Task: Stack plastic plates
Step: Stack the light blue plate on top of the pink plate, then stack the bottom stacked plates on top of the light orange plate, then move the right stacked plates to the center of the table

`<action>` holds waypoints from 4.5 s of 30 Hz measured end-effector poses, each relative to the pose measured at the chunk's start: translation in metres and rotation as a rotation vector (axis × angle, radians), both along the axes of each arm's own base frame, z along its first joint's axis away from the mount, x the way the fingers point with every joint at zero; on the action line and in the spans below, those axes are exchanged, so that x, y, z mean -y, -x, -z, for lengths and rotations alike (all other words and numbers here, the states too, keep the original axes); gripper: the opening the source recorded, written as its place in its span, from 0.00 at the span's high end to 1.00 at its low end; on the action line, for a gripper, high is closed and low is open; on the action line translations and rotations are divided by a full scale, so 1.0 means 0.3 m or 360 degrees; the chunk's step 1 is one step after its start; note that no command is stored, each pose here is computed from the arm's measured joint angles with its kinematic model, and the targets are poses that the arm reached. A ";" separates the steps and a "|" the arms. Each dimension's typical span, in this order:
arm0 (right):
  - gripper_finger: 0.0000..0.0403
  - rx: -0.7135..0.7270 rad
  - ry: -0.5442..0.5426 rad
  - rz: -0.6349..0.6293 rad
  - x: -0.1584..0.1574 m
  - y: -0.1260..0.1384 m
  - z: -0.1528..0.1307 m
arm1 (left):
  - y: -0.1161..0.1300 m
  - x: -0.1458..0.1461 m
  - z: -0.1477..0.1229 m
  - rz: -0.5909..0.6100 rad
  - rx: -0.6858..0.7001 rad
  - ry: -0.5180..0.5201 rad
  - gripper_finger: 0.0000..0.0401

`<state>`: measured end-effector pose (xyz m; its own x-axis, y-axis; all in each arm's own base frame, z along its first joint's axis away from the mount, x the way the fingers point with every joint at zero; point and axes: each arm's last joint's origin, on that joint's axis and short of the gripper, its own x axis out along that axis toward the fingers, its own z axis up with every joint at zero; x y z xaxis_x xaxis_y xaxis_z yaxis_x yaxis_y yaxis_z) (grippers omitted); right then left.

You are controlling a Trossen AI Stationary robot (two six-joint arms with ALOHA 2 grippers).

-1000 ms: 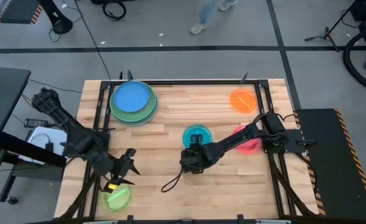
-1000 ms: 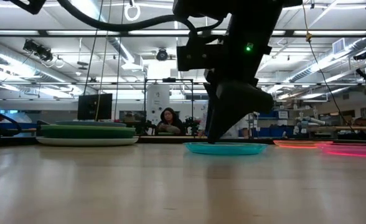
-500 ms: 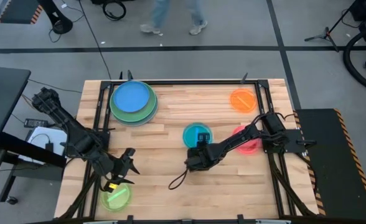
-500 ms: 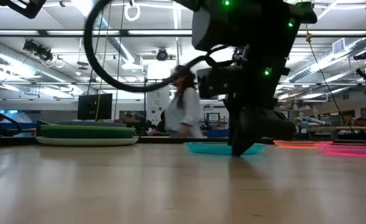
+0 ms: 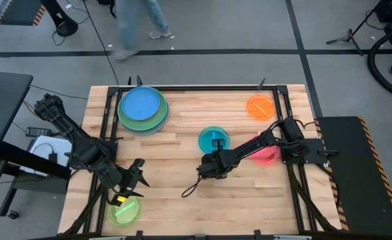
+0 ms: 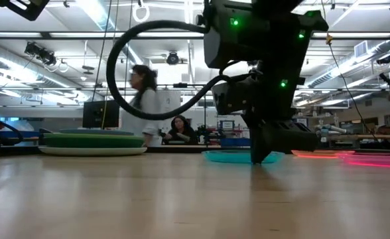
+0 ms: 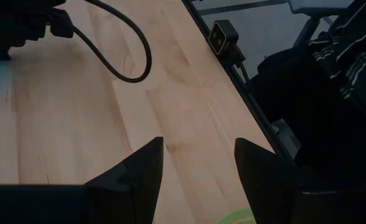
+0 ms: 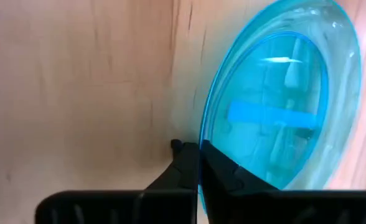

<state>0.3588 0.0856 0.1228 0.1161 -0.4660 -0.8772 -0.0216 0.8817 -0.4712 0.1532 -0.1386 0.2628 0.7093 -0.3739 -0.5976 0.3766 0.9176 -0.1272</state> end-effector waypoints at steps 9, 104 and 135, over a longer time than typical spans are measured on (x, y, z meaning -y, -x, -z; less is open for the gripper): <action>0.98 -0.0261 0.0196 0.0364 -0.061 0.107 -0.188 | 0.010 0.009 0.000 -0.0026 0.0035 -0.0043 0.49; 0.97 -0.0257 0.0011 0.1302 0.666 0.388 -0.120 | 0.022 0.009 0.003 -0.0273 0.0128 -0.0150 0.49; 0.63 -0.0078 -0.0128 0.1436 0.765 0.403 -0.104 | 0.018 0.009 0.000 -0.0274 0.0136 -0.0128 0.49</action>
